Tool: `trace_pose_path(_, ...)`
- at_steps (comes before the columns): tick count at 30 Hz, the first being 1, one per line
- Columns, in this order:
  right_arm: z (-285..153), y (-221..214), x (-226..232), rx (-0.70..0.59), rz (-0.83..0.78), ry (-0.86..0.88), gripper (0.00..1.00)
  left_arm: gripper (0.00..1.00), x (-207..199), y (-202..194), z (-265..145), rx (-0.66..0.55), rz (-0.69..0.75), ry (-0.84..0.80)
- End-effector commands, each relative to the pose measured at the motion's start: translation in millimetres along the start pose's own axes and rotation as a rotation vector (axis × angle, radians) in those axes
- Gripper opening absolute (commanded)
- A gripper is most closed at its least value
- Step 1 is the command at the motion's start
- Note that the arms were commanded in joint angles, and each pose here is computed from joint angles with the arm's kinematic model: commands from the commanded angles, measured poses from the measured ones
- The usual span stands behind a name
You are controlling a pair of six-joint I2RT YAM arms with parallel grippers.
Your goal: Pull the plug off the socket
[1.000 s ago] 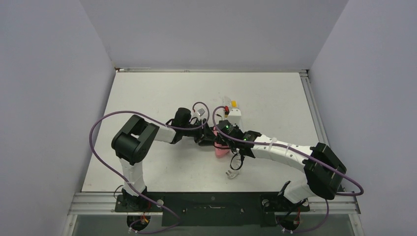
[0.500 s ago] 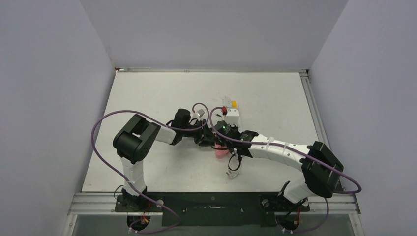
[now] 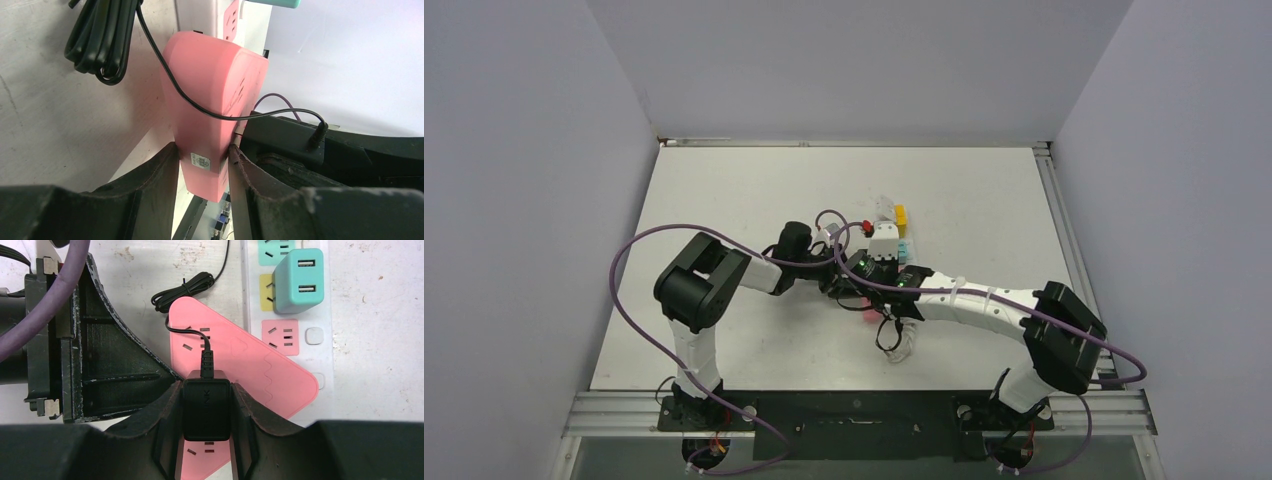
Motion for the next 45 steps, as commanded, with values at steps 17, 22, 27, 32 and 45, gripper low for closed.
trace_pose_path(17, -6, 14, 1, 0.013, 0.112, 0.112, 0.05, 0.0, -4, 0, 3, 0.008, 0.046, -0.001)
trace_pose_path(22, -8, 11, 15, -0.009, 0.042, 0.055, 0.05, 0.0, -3, 0, 2, 0.008, 0.048, 0.01)
trace_pose_path(27, -10, 8, 23, -0.015, 0.001, 0.019, 0.05, 0.0, -3, 0, 2, 0.007, 0.05, 0.012)
trace_pose_path(32, -12, 10, 22, -0.018, 0.018, 0.041, 0.05, 0.0, -3, 0, 2, 0.006, 0.052, 0.016)
trace_pose_path(45, -11, 24, 7, 0.006, 0.098, 0.109, 0.05, 0.0, -3, 0, 2, 0.005, 0.054, 0.025)
Point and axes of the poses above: each gripper's point midway between its finger pads, its own z axis out along the fingers, its own x axis along the line the jaws close on, y = z × x, the point moved 10 cm from there along -z, back along the fingers, and after that the axes turned 6 degrees about z, right-handed, at the moved point
